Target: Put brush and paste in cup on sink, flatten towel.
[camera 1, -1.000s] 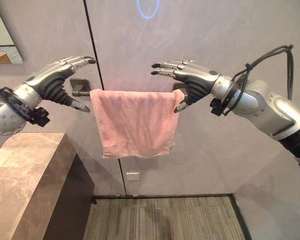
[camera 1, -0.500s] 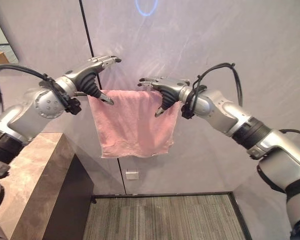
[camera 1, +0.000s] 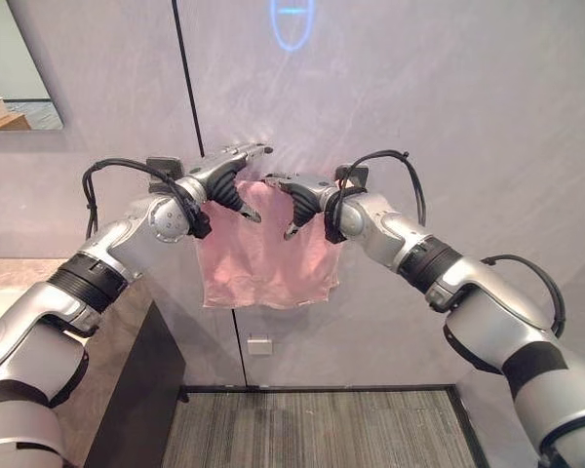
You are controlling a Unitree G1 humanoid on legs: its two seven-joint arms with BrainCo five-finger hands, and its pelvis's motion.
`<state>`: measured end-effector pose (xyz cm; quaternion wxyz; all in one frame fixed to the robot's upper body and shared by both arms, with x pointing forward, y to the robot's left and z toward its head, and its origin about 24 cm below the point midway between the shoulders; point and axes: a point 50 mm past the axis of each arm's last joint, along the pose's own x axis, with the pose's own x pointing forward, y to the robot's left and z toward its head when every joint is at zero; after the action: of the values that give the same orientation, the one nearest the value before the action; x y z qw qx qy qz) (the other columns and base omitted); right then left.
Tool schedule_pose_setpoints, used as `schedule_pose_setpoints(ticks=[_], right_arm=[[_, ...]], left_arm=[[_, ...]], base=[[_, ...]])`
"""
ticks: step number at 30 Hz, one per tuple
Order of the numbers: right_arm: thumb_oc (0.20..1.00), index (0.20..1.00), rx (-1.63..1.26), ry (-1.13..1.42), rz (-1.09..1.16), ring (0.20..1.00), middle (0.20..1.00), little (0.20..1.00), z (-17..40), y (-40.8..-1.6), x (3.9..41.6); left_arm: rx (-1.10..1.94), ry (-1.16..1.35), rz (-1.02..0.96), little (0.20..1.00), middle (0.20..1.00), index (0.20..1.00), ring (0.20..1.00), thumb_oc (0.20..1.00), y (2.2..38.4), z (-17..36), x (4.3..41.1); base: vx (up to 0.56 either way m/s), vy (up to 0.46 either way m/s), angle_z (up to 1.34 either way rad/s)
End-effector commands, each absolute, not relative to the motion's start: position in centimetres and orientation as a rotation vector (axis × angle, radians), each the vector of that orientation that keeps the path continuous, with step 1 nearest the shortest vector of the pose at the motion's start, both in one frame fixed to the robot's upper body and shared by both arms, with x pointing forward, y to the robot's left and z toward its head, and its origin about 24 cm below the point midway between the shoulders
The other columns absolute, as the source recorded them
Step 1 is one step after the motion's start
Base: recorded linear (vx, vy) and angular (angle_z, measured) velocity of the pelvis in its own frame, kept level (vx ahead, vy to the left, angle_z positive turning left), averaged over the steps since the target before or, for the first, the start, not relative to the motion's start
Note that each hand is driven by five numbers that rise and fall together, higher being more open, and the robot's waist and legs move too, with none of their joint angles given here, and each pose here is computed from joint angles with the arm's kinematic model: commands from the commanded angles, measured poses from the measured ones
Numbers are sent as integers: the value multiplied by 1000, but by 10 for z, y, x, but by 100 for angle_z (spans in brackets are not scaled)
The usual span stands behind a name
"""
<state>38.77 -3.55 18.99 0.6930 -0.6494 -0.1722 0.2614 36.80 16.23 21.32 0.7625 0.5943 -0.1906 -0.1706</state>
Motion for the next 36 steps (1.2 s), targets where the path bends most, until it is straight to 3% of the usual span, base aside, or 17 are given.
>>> schedule_pose_setpoints(ticks=[1,24,36], right_arm=[[1000,1000,-1583,-372,441,1000,1000,1000,223,-56,402],[1000,1000,-1569,-409,375,1000,1000,1000,234,-74,394],[1000,1000,-1596,-405,386,1000,1000,1000,225,-71,392]], left_arm=[[1343,-415,-253,1000,1000,1000,1000,1000,177,238,377],[1409,-312,-166,1000,1000,1000,1000,1000,204,201,366],[1430,-334,-199,1000,1000,1000,1000,1000,193,188,358]], base=[[0,0,0],[0,-1,-1],[0,0,0]])
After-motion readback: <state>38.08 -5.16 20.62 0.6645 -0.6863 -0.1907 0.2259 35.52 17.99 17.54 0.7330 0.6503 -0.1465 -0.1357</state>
